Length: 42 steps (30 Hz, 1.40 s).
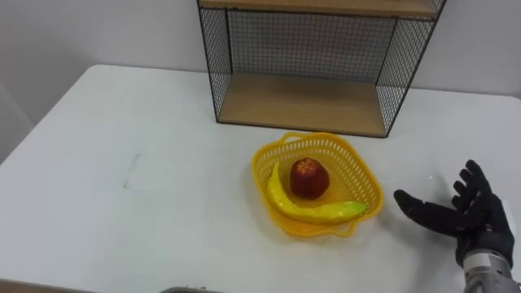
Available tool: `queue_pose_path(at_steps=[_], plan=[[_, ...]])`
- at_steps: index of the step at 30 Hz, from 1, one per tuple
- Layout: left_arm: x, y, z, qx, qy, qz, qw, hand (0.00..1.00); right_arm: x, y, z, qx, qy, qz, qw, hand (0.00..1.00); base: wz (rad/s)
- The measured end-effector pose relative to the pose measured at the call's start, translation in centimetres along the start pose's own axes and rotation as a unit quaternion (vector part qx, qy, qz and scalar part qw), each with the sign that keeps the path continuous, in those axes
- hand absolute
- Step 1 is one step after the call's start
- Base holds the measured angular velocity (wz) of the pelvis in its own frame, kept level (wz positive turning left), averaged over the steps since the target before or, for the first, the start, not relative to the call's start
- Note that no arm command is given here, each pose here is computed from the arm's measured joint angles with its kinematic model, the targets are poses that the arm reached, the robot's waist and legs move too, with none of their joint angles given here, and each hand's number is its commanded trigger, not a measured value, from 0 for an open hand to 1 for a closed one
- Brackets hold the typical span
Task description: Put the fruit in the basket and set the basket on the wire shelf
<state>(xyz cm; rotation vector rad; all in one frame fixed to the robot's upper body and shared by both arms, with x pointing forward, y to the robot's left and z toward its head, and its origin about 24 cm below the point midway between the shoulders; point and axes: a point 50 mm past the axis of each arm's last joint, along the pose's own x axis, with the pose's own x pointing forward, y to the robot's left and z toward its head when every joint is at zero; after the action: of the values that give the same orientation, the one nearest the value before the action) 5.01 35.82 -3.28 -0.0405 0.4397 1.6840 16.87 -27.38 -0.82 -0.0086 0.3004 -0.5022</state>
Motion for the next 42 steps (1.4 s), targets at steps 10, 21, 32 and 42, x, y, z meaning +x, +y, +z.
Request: queue_pose_path(at_steps=[10,21,32,42], plan=[[-1.8,-1.0,6.5,-0.089,-0.161,0.013,0.983,0.00,-0.2,-1.2,0.4,-0.002,-0.016,-0.030,0.999,0.00,0.00],[-6.1,-3.9,9.0,-0.140,-0.223,-0.142,0.954,0.00,-0.4,-0.5,0.5,0.055,-0.027,0.015,0.998,0.00,0.05],[-11.0,-7.2,8.5,-0.125,-0.218,-0.371,0.894,0.00,-1.2,2.2,-0.6,0.148,-0.004,0.096,0.984,0.00,0.00],[-14.1,-9.1,5.7,-0.094,-0.165,-0.520,0.833,0.00,-1.3,3.8,-0.8,0.200,0.005,0.150,0.968,0.00,-0.02]])
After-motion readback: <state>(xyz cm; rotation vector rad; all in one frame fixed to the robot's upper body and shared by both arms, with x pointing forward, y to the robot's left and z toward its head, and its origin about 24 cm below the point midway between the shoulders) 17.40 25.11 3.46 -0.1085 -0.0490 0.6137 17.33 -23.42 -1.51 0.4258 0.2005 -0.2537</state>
